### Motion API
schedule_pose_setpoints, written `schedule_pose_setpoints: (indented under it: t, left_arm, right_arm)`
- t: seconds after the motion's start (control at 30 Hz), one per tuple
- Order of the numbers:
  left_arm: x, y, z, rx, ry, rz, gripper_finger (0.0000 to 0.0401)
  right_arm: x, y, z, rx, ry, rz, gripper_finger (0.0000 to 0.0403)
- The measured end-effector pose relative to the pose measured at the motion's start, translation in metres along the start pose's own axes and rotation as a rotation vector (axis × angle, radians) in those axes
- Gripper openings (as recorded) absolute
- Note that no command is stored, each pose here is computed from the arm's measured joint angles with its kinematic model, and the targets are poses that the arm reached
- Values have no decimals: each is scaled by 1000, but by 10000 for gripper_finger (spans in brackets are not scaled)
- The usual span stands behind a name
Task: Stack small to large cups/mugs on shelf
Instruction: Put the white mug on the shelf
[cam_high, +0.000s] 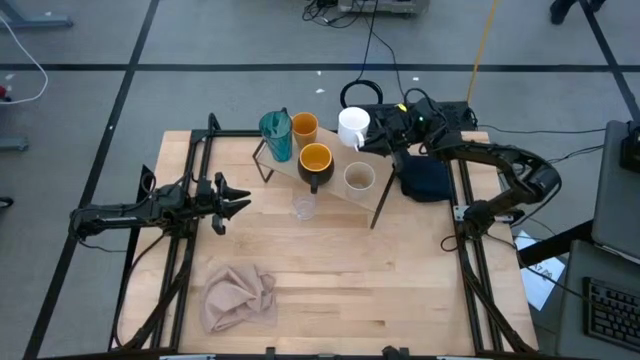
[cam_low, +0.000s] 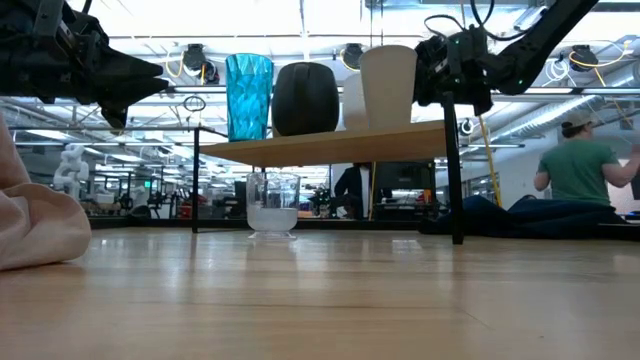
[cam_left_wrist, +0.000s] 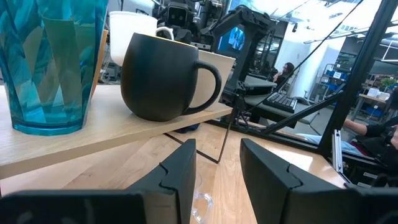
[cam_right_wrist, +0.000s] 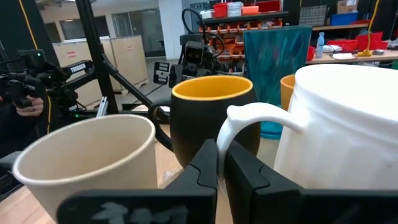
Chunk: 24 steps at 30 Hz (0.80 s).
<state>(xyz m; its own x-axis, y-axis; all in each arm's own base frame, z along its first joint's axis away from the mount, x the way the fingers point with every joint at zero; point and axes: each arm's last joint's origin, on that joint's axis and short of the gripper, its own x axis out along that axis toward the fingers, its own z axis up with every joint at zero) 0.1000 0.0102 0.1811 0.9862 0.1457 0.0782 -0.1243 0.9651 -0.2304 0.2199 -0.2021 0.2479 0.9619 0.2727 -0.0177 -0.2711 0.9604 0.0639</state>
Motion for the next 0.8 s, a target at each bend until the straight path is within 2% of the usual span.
schedule_pose_setpoints:
  t: [0.37, 0.8]
  left_arm:
    - [0, 0, 0, 0, 0, 0, 124]
    - [0, 0, 0, 8, -2, 9, 124]
  right_arm:
    - [4, -6, -12, -2, 9, 39, 1]
    - [7, -3, -12, -34, 9, 92, 1]
